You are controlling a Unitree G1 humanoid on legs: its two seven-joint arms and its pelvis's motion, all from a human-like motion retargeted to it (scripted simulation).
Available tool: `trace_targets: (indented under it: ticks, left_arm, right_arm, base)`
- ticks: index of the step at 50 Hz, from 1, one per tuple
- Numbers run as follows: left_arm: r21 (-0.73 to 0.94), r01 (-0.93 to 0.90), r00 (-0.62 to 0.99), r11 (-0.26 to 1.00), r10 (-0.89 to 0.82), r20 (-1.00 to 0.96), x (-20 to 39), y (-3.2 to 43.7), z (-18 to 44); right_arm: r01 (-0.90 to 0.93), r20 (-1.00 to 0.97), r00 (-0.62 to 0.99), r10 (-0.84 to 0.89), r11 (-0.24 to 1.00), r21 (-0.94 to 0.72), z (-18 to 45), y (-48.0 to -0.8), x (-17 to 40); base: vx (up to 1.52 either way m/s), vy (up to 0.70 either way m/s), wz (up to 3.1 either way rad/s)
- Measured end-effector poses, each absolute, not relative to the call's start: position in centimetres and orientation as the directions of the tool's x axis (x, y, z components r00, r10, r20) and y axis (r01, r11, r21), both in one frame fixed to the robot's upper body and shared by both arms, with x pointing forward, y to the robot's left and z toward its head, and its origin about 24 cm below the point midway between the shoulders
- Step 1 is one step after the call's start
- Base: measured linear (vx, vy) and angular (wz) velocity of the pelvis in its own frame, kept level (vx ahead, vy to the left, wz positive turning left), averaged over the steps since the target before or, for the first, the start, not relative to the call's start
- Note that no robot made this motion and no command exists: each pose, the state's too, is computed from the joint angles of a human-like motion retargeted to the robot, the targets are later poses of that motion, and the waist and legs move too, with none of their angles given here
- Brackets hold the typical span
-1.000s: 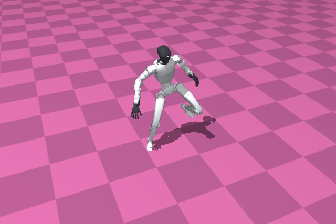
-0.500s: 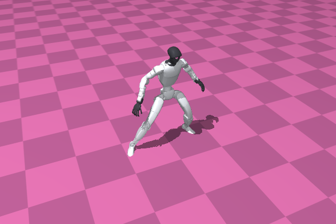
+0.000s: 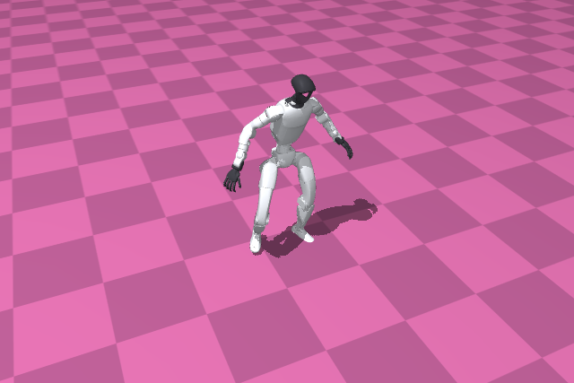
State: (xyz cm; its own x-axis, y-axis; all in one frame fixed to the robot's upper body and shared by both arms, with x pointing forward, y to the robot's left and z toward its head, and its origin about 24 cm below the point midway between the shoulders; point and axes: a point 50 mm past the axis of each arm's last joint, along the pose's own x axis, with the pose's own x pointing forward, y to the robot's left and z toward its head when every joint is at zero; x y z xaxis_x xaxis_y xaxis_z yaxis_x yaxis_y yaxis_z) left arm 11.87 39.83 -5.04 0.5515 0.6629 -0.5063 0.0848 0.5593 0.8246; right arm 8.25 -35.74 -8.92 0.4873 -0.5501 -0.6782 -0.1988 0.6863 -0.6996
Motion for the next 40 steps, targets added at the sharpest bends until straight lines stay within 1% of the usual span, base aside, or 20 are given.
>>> trace_targets:
  ticks: [4, 10, 12, 18, 20, 24, 32, 37, 40]
  left_arm:
    - [0.808, 0.101, 0.512, 0.581, 0.666, -0.543, 10.0, 39.2, -6.4]
    - [0.756, 0.124, 0.436, 0.643, 0.649, -0.624, 6.8, 37.2, -8.9]
    - [0.72, 0.183, 0.422, 0.67, 0.608, -0.673, 5.6, 35.9, -9.9]
    - [0.659, 0.316, 0.392, 0.683, 0.539, -0.746, 2.5, 34.1, -11.2]
    - [0.641, 0.347, 0.388, 0.684, 0.518, -0.762, 2.3, 33.8, -11.3]
    - [0.664, 0.307, 0.385, 0.681, 0.55, -0.741, 2.2, 34.5, -10.9]
    - [0.719, 0.248, 0.441, 0.649, 0.585, -0.68, 4.5, 36.0, -9.6]
    - [0.723, 0.252, 0.442, 0.644, 0.588, -0.677, 5.0, 36.4, -9.4]
    - [0.723, 0.265, 0.438, 0.638, 0.589, -0.679, 5.2, 36.8, -9.2]
  right_arm:
    - [-0.202, -0.672, 0.497, -0.549, 0.68, -0.705, -8.7, -35.8, 9.0]
    - [-0.237, -0.642, 0.545, -0.539, 0.635, -0.735, -7.8, -36.2, 10.7]
    - [-0.273, -0.64, 0.567, -0.518, 0.615, -0.74, -7.1, -36.6, 10.6]
    - [-0.288, -0.604, 0.612, -0.511, 0.567, -0.772, -6.2, -37.0, 11.5]
    - [-0.295, -0.595, 0.629, -0.501, 0.555, -0.778, -5.4, -37.4, 11.3]
    - [-0.263, -0.58, 0.615, -0.534, 0.555, -0.789, -5.3, -37.8, 11.2]
    - [-0.235, -0.569, 0.577, -0.586, 0.548, -0.803, -5.0, -38.9, 9.7]
    - [-0.22, -0.53, 0.566, -0.632, 0.504, -0.835, -4.4, -40.0, 9.8]
    - [-0.177, -0.486, 0.569, -0.663, 0.479, -0.86, -3.9, -40.5, 10.6]
  base:
    - [-0.01, 0.05, -0.32]
    - [-0.05, -0.02, -0.68]
    - [-0.07, -0.02, -0.59]
    - [-0.07, 0.03, -0.12]
    - [-0.06, 0.09, 0.08]
    - [-0.05, 0.13, 0.05]
    - [-0.02, 0.25, 0.16]
    - [-0.01, 0.41, 0.03]
    - [-0.04, 0.5, 0.14]
